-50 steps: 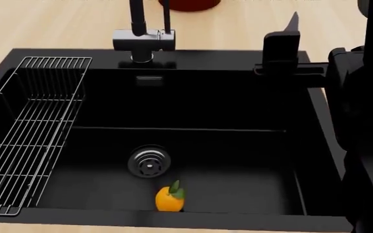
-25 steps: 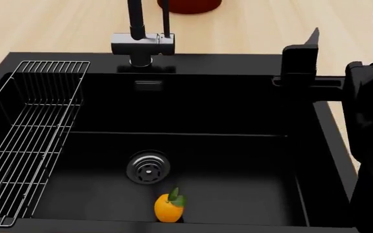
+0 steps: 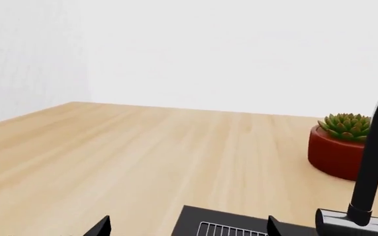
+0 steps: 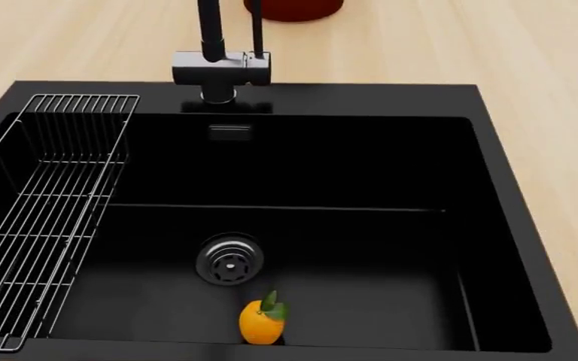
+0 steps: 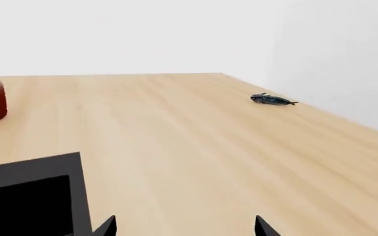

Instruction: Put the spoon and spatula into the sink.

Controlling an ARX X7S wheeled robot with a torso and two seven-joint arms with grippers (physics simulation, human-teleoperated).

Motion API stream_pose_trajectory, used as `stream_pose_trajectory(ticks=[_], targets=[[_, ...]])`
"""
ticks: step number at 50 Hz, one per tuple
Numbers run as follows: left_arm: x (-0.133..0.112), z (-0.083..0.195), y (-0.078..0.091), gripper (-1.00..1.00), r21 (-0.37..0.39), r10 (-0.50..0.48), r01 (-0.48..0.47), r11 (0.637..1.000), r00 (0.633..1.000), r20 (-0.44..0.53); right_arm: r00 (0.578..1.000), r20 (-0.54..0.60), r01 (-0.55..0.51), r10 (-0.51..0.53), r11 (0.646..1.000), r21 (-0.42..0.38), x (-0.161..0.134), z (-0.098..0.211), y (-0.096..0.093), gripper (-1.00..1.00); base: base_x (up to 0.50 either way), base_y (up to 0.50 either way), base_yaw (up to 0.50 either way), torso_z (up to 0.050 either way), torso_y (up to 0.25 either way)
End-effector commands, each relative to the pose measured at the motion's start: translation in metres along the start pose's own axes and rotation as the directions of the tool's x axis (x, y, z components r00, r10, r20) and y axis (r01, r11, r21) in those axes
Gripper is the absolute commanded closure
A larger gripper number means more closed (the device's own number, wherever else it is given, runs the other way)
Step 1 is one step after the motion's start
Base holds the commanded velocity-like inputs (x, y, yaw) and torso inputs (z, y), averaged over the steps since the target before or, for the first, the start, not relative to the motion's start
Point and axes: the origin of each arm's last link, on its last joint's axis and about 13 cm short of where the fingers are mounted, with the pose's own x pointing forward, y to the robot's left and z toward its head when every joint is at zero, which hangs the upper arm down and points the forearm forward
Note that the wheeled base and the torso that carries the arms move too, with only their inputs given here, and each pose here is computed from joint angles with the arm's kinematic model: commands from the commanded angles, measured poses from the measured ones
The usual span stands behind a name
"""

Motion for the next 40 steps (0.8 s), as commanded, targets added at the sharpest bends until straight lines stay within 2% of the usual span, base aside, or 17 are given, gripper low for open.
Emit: stream_pose_trajectory(ticks=[1,7,12,18,27,40], targets=[[0.002,-0.006,0.001,-1.0,-0.002,0.001,-0.001,1.0,1.0,-0.015,0.98,-0.119,0.159,-0.156,0.987,0.008,-0.019,0.01,-0.022,-1.0,0.0,0.0,0.0,0.0,0.0],[0.003,-0.009,0.002,-1.0,-0.003,0.004,-0.004,1.0,1.0,-0.021,0.969,-0.192,0.171,-0.155,0.983,0.071,-0.02,0.017,-0.026,-1.0,0.0,0.0,0.0,0.0,0.0],[0.005,-0.011,0.002,-1.0,-0.005,0.004,-0.004,1.0,1.0,-0.028,0.96,-0.217,0.188,-0.176,0.981,0.038,-0.023,0.023,-0.027,-1.0,0.0,0.0,0.0,0.0,0.0],[0.005,-0.012,0.003,-1.0,-0.005,0.007,-0.007,1.0,0.999,-0.032,0.951,-0.261,0.184,-0.168,0.982,0.037,-0.024,0.024,-0.028,-1.0,0.0,0.0,0.0,0.0,0.0],[0.006,-0.015,0.004,-1.0,-0.009,0.008,-0.009,1.0,0.999,-0.04,0.928,-0.348,0.152,-0.131,0.988,0.034,-0.025,0.008,-0.025,-1.0,0.0,0.0,0.0,0.0,0.0],[0.009,-0.022,0.001,-1.0,-0.016,0.001,-0.002,1.0,0.999,-0.051,0.922,-0.366,0.151,-0.13,0.988,0.03,-0.022,-0.001,-0.021,-1.0,0.0,0.0,0.0,0.0,0.0]])
